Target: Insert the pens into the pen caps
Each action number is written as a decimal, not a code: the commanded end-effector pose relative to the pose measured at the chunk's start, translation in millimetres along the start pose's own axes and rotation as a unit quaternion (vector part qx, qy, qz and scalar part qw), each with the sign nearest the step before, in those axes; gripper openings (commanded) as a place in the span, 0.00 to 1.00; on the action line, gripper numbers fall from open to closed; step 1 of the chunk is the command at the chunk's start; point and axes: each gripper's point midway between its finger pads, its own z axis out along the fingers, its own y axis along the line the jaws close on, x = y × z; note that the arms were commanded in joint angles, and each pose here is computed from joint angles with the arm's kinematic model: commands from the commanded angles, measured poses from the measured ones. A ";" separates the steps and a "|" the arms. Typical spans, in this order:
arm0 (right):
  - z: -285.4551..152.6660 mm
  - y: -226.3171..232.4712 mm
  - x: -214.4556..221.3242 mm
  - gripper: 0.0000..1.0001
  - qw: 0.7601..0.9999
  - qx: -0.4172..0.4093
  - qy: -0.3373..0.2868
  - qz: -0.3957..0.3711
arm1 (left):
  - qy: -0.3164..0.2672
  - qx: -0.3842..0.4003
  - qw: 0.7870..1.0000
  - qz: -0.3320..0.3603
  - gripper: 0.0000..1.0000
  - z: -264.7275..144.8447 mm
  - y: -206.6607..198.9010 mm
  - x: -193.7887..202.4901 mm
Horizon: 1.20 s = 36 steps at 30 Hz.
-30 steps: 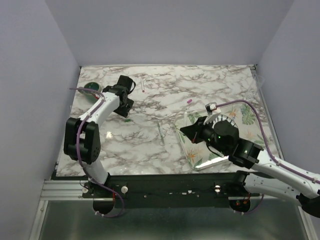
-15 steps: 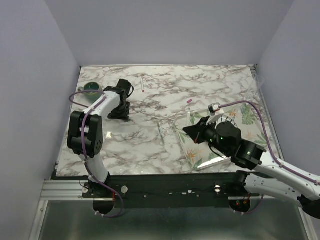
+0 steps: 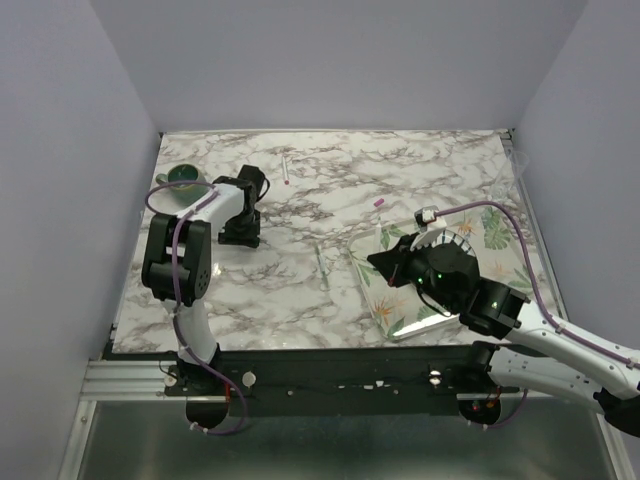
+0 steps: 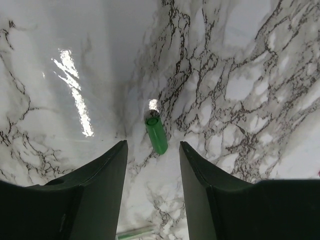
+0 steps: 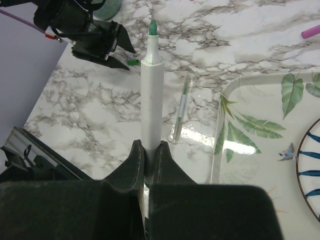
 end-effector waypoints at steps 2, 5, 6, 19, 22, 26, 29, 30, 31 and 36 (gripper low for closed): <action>0.7 -7.2 -0.7 0.01 1.000 0.017 -0.006 -0.004 | -0.018 -0.013 1.000 -0.002 0.54 19.4 2.9 -2.7; 0.2 -8.1 -0.8 0.01 1.000 0.018 -0.007 -0.005 | -0.025 -0.004 1.000 0.014 0.53 25.2 -1.2 -3.5; -0.4 -8.6 -1.4 0.01 1.000 0.019 -0.007 -0.006 | -0.028 -0.006 0.999 0.017 0.52 26.2 -1.9 -4.2; -2.1 -6.3 -3.7 0.01 1.000 0.015 -0.009 0.002 | -0.049 -0.041 0.996 0.058 0.20 23.9 34.5 -19.5; -1.7 -3.9 -3.7 0.01 1.000 0.011 -0.007 0.006 | -0.037 -0.015 0.997 0.068 0.10 25.7 46.3 -20.1; -1.4 1.7 0.3 0.01 1.000 -0.001 0.005 0.010 | 0.000 0.059 0.994 0.092 0.00 21.3 47.7 -11.8; 0.6 8.1 6.8 0.01 1.000 -0.017 0.019 0.018 | 0.022 0.118 0.983 0.140 0.00 2.4 34.5 -3.7; 1.3 9.8 9.4 0.01 0.999 -0.022 0.024 0.020 | 0.028 0.148 0.969 0.194 0.00 -11.3 27.4 0.4; 2.7 13.4 11.0 0.01 0.999 -0.030 0.027 0.022 | 0.044 0.167 0.960 0.219 0.00 -21.2 22.8 7.6; -1.2 45.5 21.9 0.01 0.990 -0.127 0.049 0.022 | 0.126 0.380 0.853 0.334 0.00 -116.4 -7.8 48.7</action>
